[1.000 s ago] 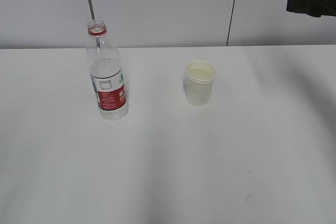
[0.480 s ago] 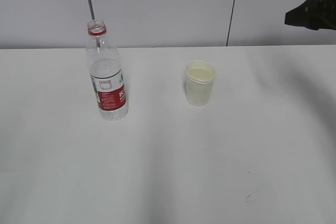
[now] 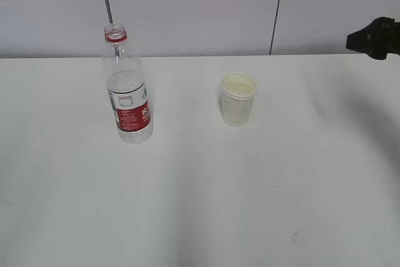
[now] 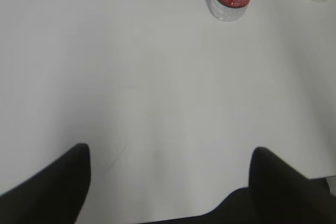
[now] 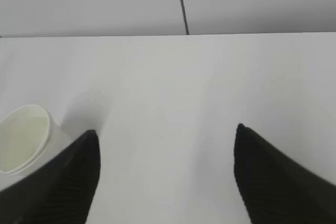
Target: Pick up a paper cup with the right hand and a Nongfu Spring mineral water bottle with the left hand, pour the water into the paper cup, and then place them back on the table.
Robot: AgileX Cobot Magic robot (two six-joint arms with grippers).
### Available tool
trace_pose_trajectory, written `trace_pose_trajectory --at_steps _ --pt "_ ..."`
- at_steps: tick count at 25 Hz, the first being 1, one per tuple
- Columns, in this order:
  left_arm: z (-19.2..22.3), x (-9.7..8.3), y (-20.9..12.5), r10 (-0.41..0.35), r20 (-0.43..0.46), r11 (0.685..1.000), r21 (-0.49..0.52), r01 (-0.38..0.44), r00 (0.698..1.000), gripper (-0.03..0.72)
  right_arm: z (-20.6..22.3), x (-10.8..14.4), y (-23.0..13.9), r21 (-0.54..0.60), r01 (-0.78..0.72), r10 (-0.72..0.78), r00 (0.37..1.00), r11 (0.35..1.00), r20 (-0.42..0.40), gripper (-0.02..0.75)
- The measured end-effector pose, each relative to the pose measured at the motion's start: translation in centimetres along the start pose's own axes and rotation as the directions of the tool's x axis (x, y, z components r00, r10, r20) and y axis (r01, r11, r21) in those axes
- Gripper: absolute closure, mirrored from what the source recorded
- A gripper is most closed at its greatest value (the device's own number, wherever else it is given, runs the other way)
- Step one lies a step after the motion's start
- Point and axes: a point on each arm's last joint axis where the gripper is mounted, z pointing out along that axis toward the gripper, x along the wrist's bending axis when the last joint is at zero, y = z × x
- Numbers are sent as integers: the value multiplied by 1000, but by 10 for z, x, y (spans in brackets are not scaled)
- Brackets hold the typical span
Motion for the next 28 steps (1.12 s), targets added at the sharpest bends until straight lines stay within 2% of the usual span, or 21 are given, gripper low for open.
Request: trace_pose_trajectory --at_steps 11,16,24,28 --pt "0 0 0 0 0 1000 -1 0 1000 126 -37 8 -45 -15 -52 53 993 999 108 151" --pt "0 0 0 0 0 1000 -1 0 1000 126 -53 13 -64 -4 -72 71 981 997 183 151" --pt "0 0 0 0 0 1000 -2 0 1000 126 -66 27 -84 113 -39 8 963 993 268 151" --pt "0 0 0 0 0 1000 -2 0 1000 126 -66 42 -89 191 -14 -35 968 982 249 151"
